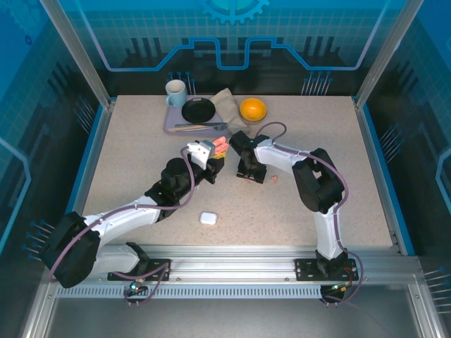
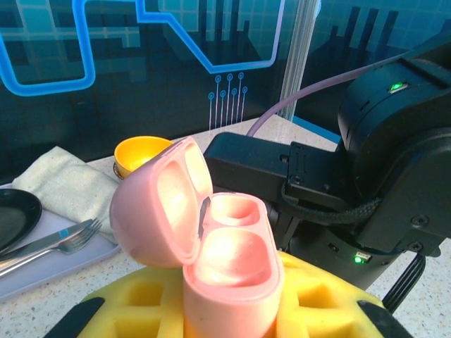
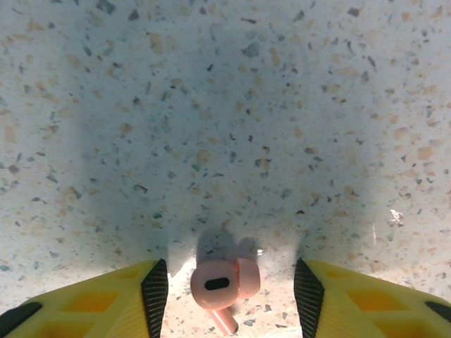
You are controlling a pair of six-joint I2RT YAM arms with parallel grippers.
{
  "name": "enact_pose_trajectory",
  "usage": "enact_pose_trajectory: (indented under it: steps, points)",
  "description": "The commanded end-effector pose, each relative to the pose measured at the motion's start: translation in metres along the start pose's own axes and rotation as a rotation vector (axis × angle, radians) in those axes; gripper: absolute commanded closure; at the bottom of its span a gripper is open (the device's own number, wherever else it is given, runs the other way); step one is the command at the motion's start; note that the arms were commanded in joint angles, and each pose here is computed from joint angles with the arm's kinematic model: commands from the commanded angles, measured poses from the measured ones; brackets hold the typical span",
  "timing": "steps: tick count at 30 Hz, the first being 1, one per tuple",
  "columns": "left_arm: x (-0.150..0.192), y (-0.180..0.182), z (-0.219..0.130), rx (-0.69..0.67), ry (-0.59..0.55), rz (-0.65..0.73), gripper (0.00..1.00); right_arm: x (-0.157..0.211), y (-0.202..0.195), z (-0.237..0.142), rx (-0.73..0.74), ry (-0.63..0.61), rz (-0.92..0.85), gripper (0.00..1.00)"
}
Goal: Insert wireless bluetooth earbuds into charging case
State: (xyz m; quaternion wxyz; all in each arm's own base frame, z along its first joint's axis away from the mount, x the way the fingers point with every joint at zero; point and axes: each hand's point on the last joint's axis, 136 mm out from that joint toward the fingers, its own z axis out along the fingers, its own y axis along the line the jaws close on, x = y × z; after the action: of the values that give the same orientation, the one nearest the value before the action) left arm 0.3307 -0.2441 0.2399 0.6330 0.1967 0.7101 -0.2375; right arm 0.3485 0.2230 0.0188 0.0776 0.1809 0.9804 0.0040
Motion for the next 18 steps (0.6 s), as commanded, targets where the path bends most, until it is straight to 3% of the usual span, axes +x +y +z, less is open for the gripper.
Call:
enact_pose_trajectory:
  steps: [1, 18]
  points:
    - [-0.006, 0.004, 0.000, -0.016, -0.041, 0.007, 1.00, -0.001, -0.006, 0.003, 0.031, 0.014, 0.008, 0.50]
    - [-0.007, 0.005, 0.000, -0.020, -0.042, -0.001, 1.00, 0.002, 0.000, 0.013, 0.027, 0.034, -0.082, 0.57]
